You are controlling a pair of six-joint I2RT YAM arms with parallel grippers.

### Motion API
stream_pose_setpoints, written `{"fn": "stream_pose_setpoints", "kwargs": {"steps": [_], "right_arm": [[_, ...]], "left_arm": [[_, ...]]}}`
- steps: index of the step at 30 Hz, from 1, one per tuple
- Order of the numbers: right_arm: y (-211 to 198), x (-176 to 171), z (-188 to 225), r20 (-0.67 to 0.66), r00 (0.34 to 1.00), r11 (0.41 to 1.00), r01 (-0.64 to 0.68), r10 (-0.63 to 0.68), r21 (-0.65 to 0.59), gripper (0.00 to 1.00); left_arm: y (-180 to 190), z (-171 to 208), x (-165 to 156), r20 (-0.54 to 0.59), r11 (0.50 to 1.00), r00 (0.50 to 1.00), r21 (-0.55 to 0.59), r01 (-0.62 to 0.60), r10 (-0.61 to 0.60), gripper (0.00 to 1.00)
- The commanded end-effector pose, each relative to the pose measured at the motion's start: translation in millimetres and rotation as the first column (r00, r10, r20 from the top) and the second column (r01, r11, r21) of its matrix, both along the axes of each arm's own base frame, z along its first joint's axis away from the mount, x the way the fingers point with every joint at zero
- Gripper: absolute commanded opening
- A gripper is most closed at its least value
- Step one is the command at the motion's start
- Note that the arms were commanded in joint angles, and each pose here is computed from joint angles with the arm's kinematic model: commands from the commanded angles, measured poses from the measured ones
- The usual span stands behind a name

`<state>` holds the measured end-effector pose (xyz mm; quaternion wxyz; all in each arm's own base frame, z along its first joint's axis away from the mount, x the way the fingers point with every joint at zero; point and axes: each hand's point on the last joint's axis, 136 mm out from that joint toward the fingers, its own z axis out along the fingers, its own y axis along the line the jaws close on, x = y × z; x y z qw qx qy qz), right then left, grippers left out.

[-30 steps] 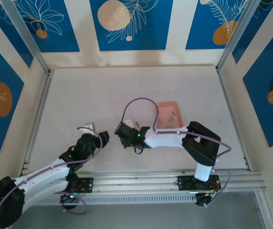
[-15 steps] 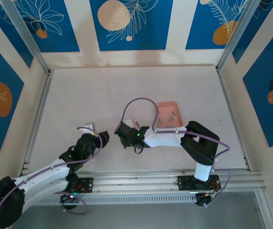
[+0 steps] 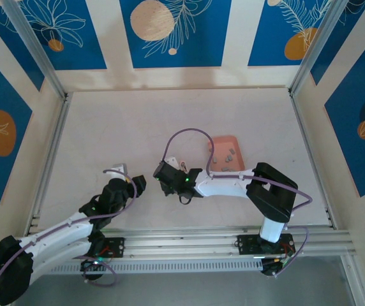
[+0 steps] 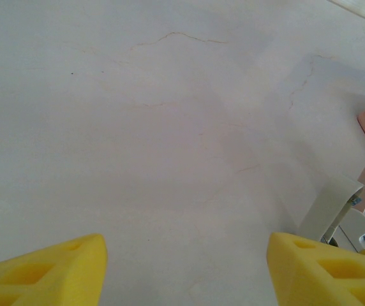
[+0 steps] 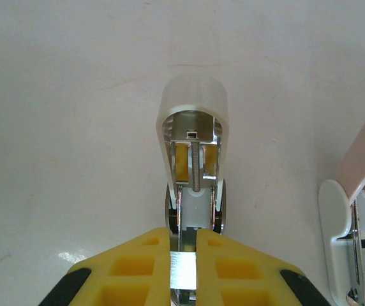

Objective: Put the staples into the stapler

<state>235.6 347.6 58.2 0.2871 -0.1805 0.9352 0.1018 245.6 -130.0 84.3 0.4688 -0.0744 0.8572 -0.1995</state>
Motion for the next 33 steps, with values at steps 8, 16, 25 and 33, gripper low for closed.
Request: {"fn": "stream_pose_setpoints", "kwargs": {"steps": [8, 16, 25, 33], "right_arm": [[-2, 1, -10, -0.026, 1.0, 1.0, 0.009, -0.01, -0.027, 0.13], [-5, 0, -14, -0.039, 0.999, 0.999, 0.017, -0.019, -0.041, 0.13], [-5, -2, -18, -0.052, 0.999, 0.999, 0.012, -0.014, -0.045, 0.13], [-8, -4, -20, -0.064, 0.998, 0.998, 0.013, -0.016, -0.059, 0.13]], "left_arm": [[6, -5, -1, -0.005, 1.0, 1.0, 0.03, -0.002, 0.002, 0.67], [6, -5, -1, -0.006, 0.999, 1.0, 0.032, -0.004, 0.004, 0.67], [6, -6, -2, -0.007, 0.999, 1.0, 0.032, -0.002, 0.003, 0.67], [6, -6, -2, -0.007, 1.0, 1.0, 0.031, -0.002, 0.002, 0.67]]}}
